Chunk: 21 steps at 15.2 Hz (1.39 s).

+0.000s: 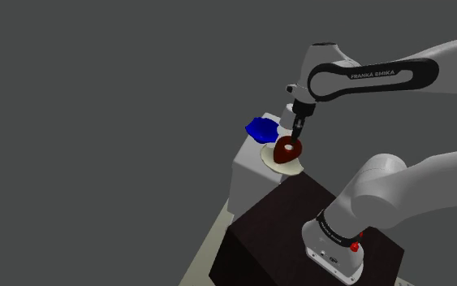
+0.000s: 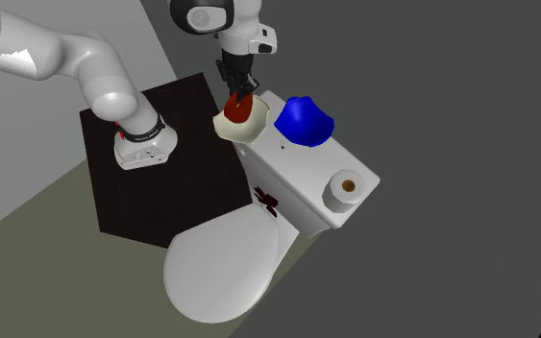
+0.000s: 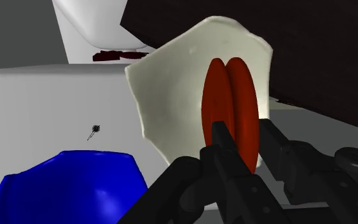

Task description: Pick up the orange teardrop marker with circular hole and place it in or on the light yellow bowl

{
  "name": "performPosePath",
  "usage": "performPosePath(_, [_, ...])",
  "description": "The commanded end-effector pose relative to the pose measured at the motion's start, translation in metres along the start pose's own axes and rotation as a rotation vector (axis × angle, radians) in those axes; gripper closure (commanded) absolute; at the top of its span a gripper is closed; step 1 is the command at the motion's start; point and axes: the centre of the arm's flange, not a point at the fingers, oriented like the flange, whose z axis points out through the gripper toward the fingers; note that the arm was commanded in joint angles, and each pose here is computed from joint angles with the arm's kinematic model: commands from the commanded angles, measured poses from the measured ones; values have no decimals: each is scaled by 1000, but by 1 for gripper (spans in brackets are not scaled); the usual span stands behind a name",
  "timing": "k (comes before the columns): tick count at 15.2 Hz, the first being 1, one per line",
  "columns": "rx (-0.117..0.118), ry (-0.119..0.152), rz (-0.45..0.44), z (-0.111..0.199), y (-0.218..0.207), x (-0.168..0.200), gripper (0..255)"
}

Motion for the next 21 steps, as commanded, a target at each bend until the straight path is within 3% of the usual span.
performPosePath(1, [0,0,0,0,0,0,255])
performPosePath(3, [0,0,0,0,0,0,255])
performPosePath(4, [0,0,0,0,0,0,0])
performPosePath(9, [0,0,0,0,0,0,0])
performPosePath(13, [0,0,0,-50,0,0,0])
performPosePath(21, [0,0,0,-50,0,0,0])
